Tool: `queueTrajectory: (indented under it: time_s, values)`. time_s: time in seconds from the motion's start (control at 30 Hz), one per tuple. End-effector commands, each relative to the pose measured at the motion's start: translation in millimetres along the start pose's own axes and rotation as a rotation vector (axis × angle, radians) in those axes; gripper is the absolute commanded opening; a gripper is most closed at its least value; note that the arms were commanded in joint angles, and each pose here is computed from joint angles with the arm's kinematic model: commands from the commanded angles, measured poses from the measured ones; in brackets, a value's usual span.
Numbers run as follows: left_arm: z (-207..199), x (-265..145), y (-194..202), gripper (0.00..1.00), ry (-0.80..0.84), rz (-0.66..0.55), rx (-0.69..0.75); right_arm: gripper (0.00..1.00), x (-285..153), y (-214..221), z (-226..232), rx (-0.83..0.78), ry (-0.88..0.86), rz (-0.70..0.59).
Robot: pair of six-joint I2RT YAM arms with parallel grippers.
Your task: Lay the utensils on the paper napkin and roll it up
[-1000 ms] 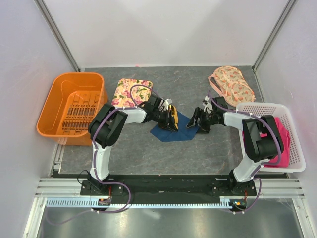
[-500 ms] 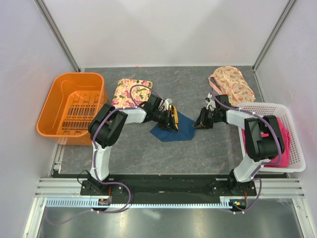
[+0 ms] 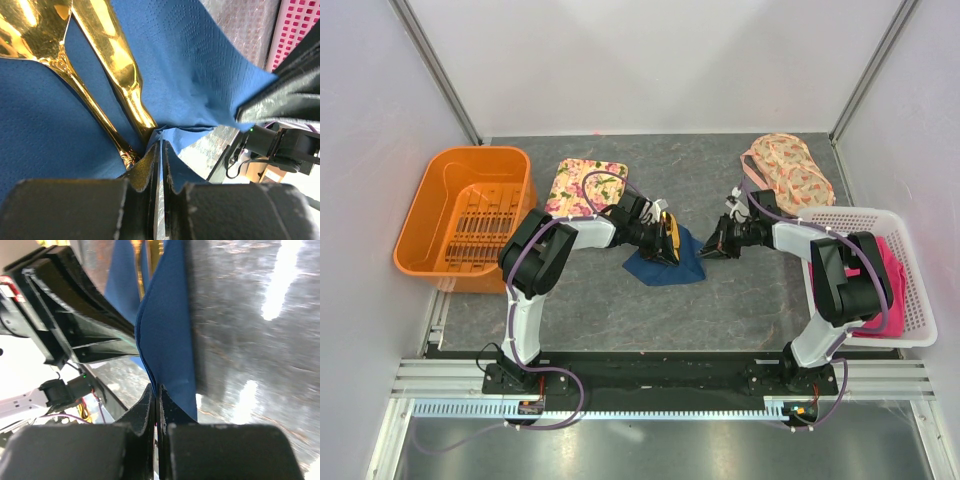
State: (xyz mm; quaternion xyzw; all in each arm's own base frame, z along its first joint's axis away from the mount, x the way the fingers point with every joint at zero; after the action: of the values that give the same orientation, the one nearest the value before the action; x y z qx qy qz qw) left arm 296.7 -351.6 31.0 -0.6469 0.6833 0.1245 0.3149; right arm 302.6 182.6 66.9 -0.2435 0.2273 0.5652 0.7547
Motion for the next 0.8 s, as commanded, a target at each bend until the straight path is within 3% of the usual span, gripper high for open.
queueTrajectory:
  time_s: [0.0,0.33,0.77]
  values:
    - [3.6,2.3,-4.6,0.1,-0.022,-0.013,0.018,0.0,7.1,-5.7,22.7,0.003,-0.072,0.001]
    - [1.9,1.9,-6.2,0.09,-0.014,-0.013,0.02,0.0,31.9,5.6,37.1,0.052,-0.124,0.03]
    - [-12.3,-7.7,-11.2,0.1,0.023,-0.028,0.026,0.0,45.1,11.1,22.0,0.086,-0.093,0.045]
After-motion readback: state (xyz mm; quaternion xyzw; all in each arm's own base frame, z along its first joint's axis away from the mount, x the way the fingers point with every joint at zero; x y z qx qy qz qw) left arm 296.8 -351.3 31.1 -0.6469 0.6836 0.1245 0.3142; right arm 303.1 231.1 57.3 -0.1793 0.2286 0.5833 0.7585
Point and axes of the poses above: each gripper's point midway between its finger pads, its own x axis out along the fingers, its own z axis along the line the jaws close on, y = z × x, the point moved 1 cm from there along -x, back along the fingers, and after that the axes turned 2 degrees about x, right-handed, at the moved point
